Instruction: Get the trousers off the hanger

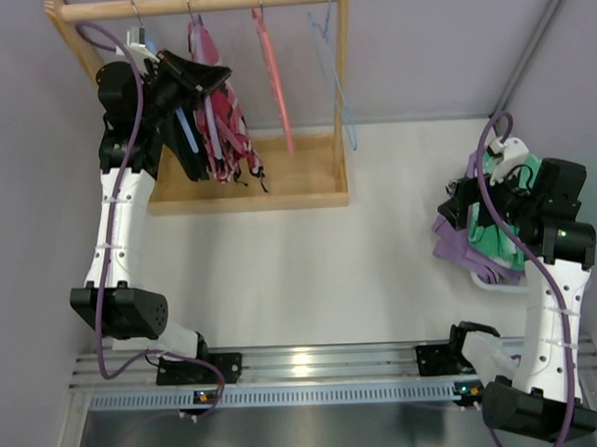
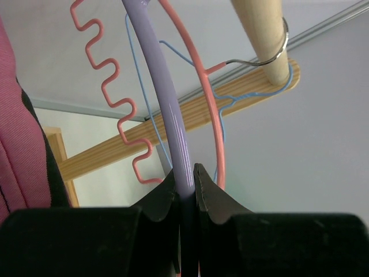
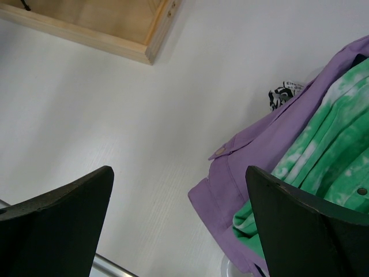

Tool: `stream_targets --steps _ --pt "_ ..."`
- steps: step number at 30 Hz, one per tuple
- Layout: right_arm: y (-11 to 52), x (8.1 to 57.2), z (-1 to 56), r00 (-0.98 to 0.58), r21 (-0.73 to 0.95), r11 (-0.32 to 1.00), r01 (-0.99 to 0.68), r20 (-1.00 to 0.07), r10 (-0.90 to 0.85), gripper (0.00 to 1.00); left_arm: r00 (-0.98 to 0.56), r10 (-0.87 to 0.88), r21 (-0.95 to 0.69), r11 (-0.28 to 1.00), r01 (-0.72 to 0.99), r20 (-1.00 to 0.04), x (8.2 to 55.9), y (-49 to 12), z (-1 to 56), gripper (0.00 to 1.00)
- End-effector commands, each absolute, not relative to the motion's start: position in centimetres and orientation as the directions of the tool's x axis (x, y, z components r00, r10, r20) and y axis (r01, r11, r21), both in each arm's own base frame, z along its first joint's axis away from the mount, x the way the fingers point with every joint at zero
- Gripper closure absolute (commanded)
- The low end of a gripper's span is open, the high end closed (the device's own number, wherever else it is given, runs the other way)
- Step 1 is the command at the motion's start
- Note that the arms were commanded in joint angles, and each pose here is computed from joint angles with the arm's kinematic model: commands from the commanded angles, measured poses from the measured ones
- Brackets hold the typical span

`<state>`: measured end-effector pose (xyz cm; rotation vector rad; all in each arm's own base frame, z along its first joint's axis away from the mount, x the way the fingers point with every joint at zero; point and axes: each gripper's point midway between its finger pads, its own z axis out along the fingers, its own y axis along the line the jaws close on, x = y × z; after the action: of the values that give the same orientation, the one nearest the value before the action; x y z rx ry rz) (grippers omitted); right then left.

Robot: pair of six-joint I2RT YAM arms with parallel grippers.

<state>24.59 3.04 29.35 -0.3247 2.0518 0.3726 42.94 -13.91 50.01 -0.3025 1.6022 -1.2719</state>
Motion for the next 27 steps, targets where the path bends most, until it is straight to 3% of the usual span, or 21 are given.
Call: stream_targets --steps 1,16,27 --pt "3.0 24.8 30.5 -0.435 0.105 0.915 -0.390 -0.897 -0.083 0.01 -0.102 -0.706 -0.526 0.416 0.742 -0.701 35.6 -13.8 63.6 1.00" --pt "3.2 25.0 31.8 -0.382 0.086 0.915 -0.394 -0.921 -0.078 0.01 -0.098 -0.736 -0.520 0.372 0.769 -0.670 29.5 -14.0 63.9 1.00" --pt "4.8 24.9 37.7 -0.150 -0.002 0.885 -0.466 -0.985 -0.081 0.01 -0.201 -0.749 -0.589 0.295 0.752 -0.632 24.3 -14.3 60.7 1.00"
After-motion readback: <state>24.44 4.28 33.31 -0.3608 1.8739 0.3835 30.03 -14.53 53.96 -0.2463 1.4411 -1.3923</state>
